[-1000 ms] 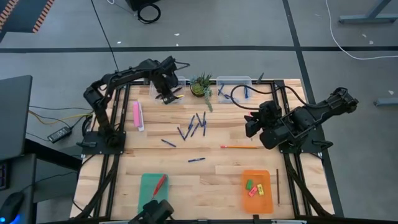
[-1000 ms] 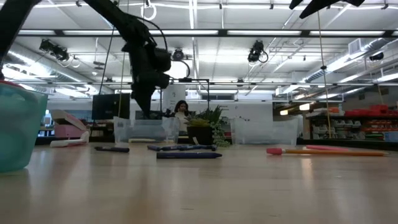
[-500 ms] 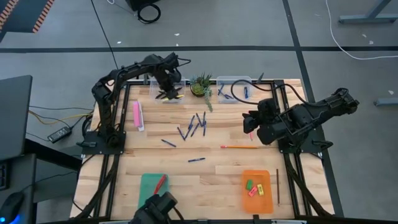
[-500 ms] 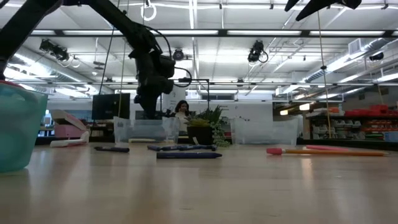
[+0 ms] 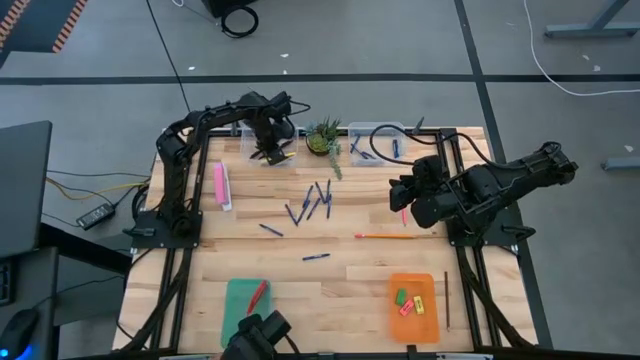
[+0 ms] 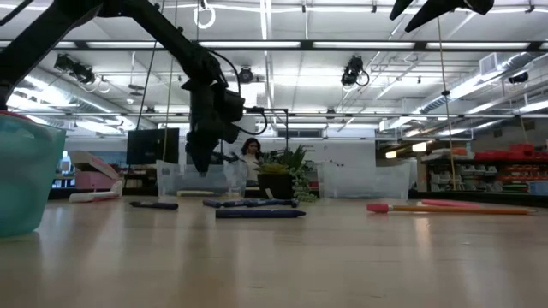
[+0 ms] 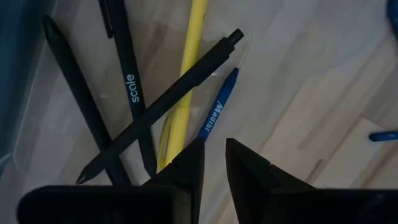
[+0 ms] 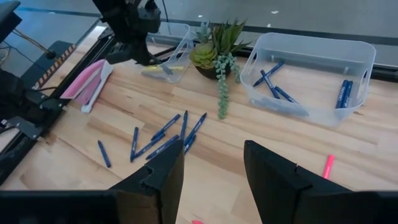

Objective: Sort crayons/erasers/pens/pencils in bins
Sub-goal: Put the blue crayon into the right transparent bin

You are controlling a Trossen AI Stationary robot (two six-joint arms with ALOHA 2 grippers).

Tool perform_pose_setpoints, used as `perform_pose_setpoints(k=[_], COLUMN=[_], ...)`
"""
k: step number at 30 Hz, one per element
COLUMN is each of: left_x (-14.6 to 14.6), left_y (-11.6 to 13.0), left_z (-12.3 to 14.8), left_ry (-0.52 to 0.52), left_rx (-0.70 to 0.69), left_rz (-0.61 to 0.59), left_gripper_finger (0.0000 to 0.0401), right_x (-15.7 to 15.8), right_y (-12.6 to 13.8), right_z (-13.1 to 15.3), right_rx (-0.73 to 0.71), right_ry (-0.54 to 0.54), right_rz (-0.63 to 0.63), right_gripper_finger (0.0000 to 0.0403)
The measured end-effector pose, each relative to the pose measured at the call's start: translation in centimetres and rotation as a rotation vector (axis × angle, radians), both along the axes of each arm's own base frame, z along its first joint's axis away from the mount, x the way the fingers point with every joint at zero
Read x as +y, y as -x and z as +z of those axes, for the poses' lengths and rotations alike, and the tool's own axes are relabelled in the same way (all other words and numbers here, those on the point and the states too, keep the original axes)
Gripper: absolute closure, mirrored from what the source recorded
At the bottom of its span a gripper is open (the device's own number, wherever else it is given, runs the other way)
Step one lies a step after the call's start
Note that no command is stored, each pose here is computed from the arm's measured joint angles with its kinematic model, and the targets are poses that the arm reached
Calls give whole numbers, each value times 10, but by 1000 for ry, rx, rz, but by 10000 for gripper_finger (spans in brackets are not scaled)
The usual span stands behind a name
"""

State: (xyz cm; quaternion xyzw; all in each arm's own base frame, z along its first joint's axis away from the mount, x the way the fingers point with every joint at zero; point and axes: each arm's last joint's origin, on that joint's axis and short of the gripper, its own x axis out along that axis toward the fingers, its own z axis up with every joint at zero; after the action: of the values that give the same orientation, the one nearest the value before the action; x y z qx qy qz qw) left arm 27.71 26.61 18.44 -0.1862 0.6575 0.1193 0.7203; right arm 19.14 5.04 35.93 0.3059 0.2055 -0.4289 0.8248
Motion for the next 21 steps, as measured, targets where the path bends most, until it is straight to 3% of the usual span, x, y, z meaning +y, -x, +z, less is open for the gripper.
perform_pose_setpoints(k=[7,11,21], left_x=[0,3,9], left_y=[-6,-7,-15], left_z=[-16,-15,18], left_ry=[-7,-81,-88], left_rx=[43,72,48], left_rz=[-53,-47,5], left_gripper_finger=[330,334,329], right_x=[0,1,1], right_y=[0,0,0], right_z=[0,0,-1], right_rx=[3,8,25], right_ry=[-7,-20,-25], right_rz=[5,12,32], right_gripper_finger=[230,230,230])
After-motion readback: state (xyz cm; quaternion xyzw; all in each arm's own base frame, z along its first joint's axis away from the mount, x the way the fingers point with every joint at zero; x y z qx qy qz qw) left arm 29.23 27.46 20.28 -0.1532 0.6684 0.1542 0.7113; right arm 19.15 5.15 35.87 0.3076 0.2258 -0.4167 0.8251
